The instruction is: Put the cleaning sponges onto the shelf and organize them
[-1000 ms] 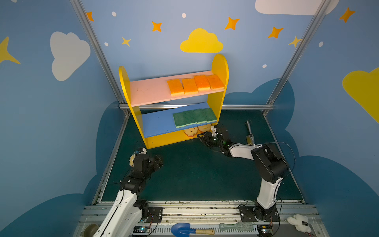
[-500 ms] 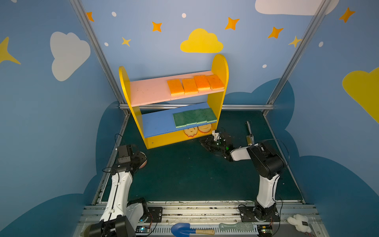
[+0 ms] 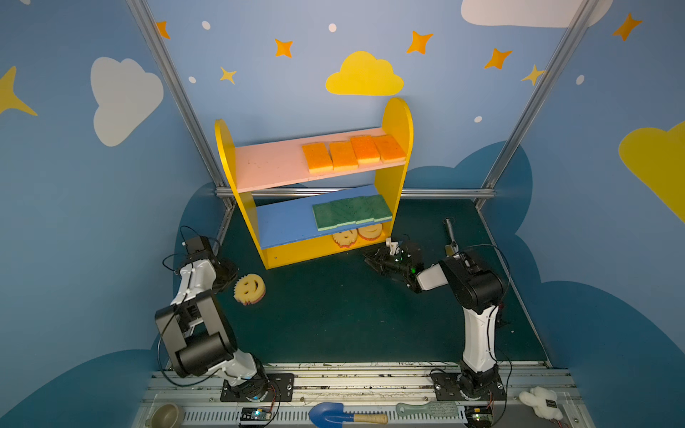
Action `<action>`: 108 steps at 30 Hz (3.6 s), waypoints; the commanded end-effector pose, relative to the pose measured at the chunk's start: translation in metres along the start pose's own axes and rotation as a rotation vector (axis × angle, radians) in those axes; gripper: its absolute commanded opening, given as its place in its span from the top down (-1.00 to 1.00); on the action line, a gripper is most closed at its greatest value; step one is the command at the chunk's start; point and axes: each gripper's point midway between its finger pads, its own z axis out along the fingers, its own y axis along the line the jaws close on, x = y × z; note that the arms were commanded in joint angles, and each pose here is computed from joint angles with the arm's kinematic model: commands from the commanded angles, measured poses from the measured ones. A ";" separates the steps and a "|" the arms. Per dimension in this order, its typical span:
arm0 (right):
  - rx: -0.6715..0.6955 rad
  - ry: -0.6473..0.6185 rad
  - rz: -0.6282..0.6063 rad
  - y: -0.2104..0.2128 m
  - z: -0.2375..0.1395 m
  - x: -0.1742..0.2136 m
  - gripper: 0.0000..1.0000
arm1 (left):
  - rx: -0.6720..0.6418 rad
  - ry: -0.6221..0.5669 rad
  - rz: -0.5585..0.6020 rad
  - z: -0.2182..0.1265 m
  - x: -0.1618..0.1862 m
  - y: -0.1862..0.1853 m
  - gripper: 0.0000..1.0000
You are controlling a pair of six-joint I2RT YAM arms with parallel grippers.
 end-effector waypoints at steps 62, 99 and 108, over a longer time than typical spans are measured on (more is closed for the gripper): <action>0.210 0.466 -0.456 0.020 0.011 0.231 -0.29 | 0.577 -0.080 0.367 -0.043 0.206 -0.109 -0.36; 0.272 0.413 -0.333 0.015 0.069 0.195 1.00 | 0.637 -0.311 0.336 -0.057 0.191 -0.074 -0.74; 0.233 0.209 -0.229 0.037 0.066 0.115 1.00 | 0.658 -0.310 0.349 -0.056 0.192 -0.077 -0.74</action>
